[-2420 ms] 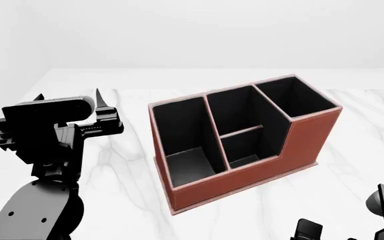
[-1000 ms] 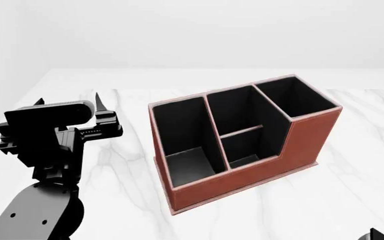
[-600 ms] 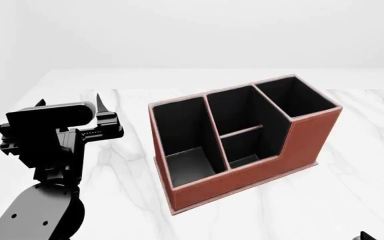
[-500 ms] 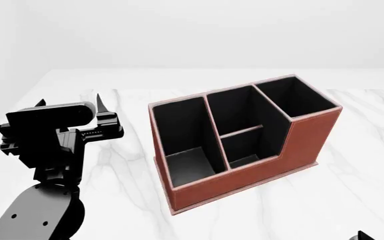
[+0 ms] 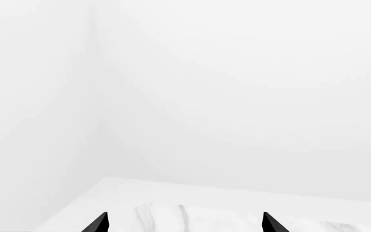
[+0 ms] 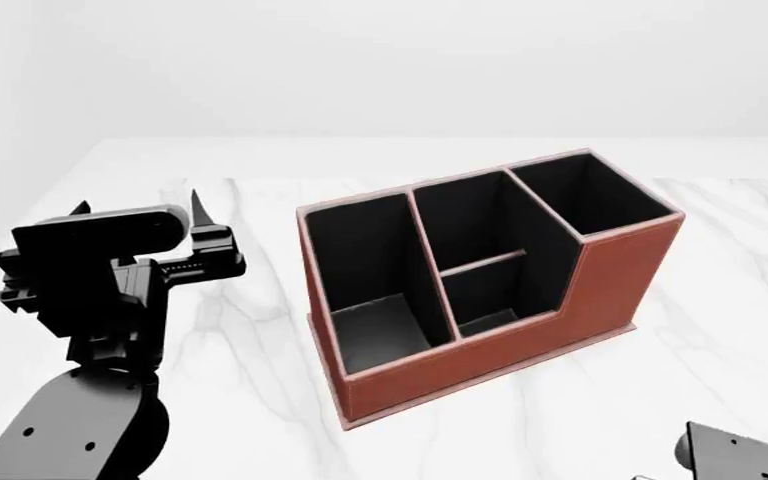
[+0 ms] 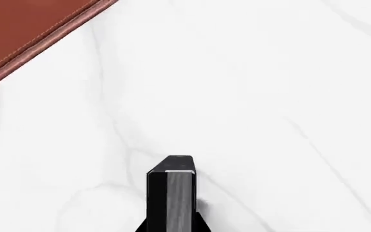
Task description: Pick up the book and place it in the left compartment of the caddy.
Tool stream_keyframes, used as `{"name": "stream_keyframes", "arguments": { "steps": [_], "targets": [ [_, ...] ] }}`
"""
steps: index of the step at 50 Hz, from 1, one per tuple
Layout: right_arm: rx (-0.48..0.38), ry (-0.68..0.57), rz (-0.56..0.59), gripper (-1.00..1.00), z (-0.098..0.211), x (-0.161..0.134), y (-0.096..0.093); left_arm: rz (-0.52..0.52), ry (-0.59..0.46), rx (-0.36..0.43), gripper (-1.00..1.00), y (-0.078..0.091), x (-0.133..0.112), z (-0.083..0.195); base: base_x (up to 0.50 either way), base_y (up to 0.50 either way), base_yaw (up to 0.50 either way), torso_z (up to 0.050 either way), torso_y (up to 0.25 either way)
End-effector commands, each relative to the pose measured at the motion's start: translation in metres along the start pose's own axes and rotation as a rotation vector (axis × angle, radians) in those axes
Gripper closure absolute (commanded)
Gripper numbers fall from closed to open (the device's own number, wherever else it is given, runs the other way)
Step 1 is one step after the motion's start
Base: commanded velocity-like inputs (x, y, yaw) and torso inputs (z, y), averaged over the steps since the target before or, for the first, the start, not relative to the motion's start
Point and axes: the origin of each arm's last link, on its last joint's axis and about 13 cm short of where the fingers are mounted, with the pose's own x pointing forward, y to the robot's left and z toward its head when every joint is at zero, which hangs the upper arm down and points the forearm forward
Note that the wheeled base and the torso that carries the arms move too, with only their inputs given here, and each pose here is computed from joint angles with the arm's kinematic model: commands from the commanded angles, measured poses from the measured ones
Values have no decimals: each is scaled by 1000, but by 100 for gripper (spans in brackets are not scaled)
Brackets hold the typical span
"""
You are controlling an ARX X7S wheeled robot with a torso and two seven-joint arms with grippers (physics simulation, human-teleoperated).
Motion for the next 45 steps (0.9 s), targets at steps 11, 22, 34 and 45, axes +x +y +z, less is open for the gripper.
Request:
{"name": "stream_keyframes", "arguments": {
  "steps": [11,22,34,45],
  "targets": [
    [-504,-387,273,100,99,-99,33,5,1,-1,-100,1,2,1,0,0,0,0,1],
    [-528,-438,569,100,116,-133,55,1,-2,3,-100,0,1,2,0,0,0,0,1],
    [-579,-491,589,100,154,-136,76,-2,1,8,-100,-2,1,1,0,0,0,0,1],
    [-575,-380,548,100,220,-128,114,0,0,11,-100,-2,2,1,0,0,0,0,1]
  ]
}}
